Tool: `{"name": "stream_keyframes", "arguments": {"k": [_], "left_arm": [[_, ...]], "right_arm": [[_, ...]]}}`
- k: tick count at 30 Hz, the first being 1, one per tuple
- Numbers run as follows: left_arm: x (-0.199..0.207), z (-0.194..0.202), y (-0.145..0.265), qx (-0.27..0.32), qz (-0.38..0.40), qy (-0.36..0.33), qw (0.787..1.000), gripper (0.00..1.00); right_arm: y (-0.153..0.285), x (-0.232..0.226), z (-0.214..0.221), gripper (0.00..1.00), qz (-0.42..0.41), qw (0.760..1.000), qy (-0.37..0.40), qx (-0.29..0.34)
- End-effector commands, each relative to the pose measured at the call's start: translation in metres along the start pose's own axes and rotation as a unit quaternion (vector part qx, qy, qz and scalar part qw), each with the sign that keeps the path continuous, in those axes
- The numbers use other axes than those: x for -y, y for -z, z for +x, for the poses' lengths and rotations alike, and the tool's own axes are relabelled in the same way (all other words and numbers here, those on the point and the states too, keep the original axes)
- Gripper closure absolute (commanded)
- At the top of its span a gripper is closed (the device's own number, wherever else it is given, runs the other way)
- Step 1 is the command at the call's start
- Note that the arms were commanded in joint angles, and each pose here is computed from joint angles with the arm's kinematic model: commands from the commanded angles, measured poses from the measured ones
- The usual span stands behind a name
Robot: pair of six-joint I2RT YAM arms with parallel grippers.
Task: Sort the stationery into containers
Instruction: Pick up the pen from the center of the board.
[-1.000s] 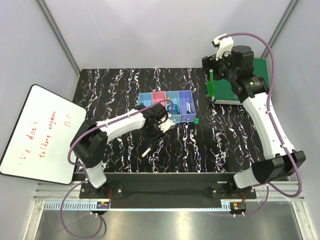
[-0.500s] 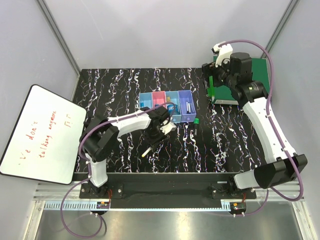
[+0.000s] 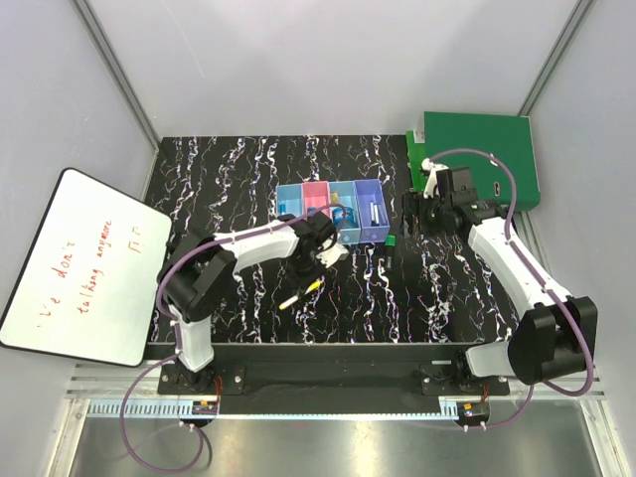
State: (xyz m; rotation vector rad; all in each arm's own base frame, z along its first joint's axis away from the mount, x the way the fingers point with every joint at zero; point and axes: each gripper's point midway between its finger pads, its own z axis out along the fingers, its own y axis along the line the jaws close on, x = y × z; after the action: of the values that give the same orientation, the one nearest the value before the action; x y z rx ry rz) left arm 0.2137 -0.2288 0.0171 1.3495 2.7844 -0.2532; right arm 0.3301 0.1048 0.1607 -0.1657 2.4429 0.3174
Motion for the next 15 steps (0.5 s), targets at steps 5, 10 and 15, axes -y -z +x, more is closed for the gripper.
{"name": "stream_keyframes", "arguments": {"k": [5, 10, 15], "left_arm": [[-0.036, -0.054, 0.099, 0.168, -0.037, 0.027, 0.985, 1.00], [-0.076, -0.071, 0.158, 0.234, -0.071, 0.076, 0.967, 1.00], [-0.124, -0.078, 0.184, 0.268, -0.103, 0.132, 0.949, 1.00]], "right_arm": [[-0.014, 0.007, 0.029, 0.16, -0.003, 0.996, -0.081, -0.039], [-0.026, 0.014, 0.030, 0.17, 0.011, 0.995, -0.081, -0.052], [-0.041, 0.019, 0.040, 0.18, 0.020, 0.993, -0.088, -0.079]]}}
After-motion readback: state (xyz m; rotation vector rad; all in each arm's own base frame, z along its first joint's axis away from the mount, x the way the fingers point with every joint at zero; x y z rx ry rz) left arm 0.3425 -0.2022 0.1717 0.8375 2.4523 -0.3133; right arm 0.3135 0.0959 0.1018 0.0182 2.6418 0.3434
